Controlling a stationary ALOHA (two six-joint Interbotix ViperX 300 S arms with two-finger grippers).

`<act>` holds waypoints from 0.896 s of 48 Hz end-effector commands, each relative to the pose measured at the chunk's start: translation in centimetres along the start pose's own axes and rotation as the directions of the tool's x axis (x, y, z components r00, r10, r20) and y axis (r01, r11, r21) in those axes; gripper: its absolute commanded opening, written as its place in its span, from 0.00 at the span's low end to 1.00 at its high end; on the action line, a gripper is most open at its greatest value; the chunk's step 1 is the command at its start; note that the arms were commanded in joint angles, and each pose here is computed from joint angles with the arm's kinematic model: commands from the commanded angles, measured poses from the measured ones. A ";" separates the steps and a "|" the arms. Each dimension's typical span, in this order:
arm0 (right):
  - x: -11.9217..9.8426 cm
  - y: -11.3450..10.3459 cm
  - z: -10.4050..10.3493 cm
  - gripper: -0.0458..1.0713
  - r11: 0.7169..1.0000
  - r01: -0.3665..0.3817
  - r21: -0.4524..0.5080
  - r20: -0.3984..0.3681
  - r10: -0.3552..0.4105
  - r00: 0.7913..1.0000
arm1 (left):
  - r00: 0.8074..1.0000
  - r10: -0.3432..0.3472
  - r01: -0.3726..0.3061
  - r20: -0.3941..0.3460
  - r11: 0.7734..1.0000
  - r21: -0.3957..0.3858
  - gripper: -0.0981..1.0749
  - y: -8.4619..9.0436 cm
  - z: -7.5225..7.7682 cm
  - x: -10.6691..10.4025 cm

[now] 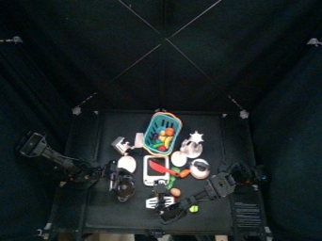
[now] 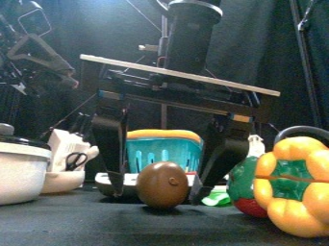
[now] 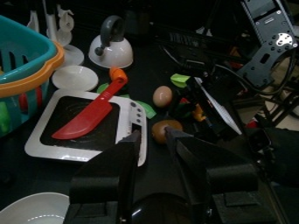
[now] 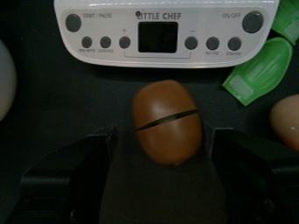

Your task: Place kiwi in front of stove

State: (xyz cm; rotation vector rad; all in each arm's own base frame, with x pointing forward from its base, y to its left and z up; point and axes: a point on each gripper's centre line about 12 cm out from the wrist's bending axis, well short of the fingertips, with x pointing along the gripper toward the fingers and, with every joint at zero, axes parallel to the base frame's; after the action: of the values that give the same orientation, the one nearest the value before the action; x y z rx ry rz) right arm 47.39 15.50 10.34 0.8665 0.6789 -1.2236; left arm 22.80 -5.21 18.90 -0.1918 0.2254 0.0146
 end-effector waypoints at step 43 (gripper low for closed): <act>-3.6 2.0 1.2 0.95 0.994 -0.085 0.061 -0.058 0.089 0.994 | 1.000 -0.008 0.008 0.029 1.000 -0.007 0.70 -0.4 0.9 0.3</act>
State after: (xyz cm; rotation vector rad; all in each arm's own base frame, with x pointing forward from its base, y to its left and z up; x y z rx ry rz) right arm 48.20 16.29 11.38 0.9157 0.6802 -1.1889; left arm 22.79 -5.25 18.94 -0.1911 0.2238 0.0119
